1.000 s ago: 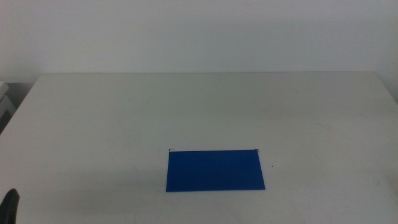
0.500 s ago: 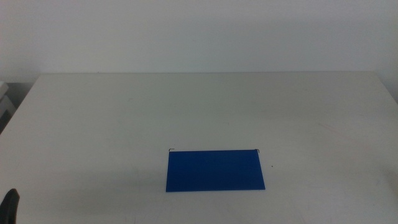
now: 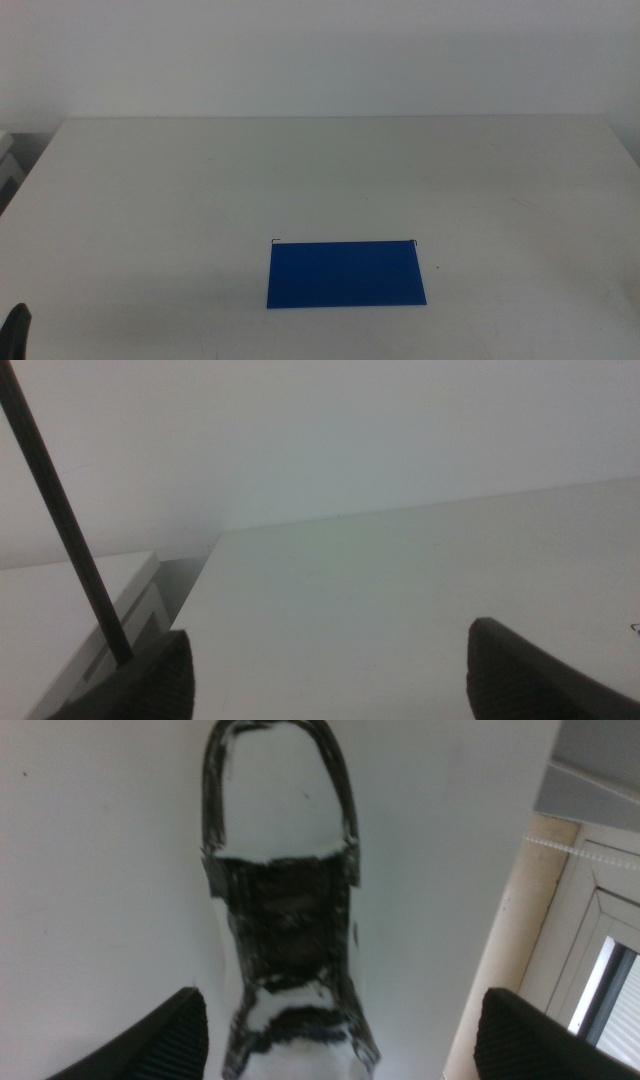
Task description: Use one arm to grab the shoe from the table and place it on the mat.
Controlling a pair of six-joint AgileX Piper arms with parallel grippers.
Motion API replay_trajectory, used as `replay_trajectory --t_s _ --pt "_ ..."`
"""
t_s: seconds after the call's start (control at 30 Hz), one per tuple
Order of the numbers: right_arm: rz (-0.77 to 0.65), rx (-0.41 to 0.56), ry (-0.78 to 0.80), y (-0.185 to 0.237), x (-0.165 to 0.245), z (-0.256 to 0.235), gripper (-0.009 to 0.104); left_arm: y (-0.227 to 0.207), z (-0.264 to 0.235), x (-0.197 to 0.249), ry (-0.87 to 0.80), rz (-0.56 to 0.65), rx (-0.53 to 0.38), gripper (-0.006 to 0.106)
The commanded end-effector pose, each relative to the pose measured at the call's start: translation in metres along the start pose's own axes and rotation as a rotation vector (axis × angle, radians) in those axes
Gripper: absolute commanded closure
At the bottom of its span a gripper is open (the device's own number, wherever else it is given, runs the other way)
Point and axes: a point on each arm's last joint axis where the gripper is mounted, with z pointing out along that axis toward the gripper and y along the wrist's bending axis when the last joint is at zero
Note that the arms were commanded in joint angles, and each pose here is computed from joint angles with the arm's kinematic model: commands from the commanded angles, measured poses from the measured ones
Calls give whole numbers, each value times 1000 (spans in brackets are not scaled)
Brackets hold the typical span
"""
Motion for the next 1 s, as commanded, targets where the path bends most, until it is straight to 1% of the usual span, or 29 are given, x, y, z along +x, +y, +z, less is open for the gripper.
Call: replay_trajectory --t_s 0.0,0.23,0.5,0.63,0.73,0.8,0.87,0.93,0.97 --pt "-9 35 -46 -2 -5 -10 3 0 -1 -6 -84 -15 0 7" --pt "-76 47 4 5 0 11 3 0 -1 -6 -84 -15 0 7" --pt "-68 37 -38 18 13 36 4 0 -1 -6 -84 -15 0 7" --pt "-87 45 -46 19 14 39 9 0 -1 -6 -84 -15 0 7" --pt "-111 66 -47 17 13 39 20 0 -1 -6 -84 -15 0 7" --pt "-136 81 -34 15 14 40 33 0 -1 -6 -84 -15 0 7" --pt "-153 88 -16 14 15 41 51 0 -1 -6 -84 -15 0 7" --pt "-146 80 -1 15 17 41 72 0 -1 -6 -84 -15 0 7" --pt "-138 74 3 16 17 41 84 0 -1 -6 -84 -15 0 7"
